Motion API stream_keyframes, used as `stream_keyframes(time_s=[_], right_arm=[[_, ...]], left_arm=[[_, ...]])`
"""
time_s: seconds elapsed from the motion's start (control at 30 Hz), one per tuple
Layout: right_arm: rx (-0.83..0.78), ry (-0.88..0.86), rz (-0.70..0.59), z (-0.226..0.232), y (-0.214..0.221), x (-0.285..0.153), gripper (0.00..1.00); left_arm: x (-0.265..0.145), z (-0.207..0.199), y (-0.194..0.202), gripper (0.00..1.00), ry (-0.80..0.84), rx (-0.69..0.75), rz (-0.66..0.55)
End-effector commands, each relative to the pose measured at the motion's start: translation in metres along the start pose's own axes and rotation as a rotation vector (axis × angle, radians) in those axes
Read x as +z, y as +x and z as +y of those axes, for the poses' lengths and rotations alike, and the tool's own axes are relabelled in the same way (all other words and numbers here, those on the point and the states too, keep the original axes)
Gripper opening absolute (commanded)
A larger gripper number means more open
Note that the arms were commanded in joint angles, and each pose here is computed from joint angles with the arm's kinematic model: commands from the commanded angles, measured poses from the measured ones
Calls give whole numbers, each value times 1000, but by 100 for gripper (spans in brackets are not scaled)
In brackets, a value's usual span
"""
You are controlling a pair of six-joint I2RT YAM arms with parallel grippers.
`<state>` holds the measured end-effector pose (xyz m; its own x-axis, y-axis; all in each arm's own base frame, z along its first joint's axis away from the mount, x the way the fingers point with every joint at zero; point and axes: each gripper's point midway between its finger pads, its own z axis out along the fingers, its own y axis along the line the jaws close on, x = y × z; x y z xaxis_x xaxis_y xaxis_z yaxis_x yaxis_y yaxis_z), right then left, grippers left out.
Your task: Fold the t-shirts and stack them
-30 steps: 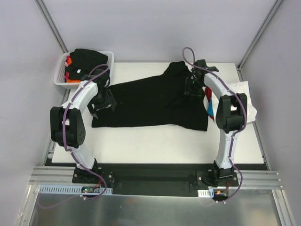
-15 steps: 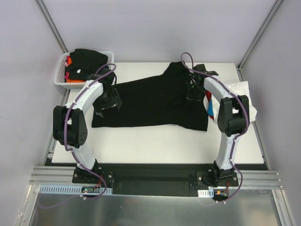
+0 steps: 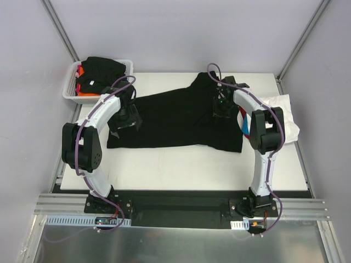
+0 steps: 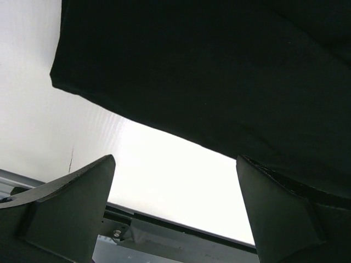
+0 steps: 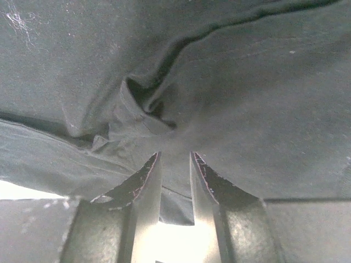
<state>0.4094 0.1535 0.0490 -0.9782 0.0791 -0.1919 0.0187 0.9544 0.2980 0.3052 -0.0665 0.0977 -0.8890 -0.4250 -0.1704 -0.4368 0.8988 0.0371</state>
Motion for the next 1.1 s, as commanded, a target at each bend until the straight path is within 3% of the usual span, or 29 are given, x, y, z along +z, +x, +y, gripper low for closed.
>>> stream_keyframes(time_s=[0.0,0.43,1.07], right_arm=[[-20,-42,-5,16,-7,4,30],[-46,-110,-42,40,-28,9,36],[2,-239,-74,74,-53,35,35]], left_arm=[[-10,2,-5,93,-12,-4,-18],[-9,2,-5,93,-23,6,-6],[-9,7,-2,93,-41,21,2]])
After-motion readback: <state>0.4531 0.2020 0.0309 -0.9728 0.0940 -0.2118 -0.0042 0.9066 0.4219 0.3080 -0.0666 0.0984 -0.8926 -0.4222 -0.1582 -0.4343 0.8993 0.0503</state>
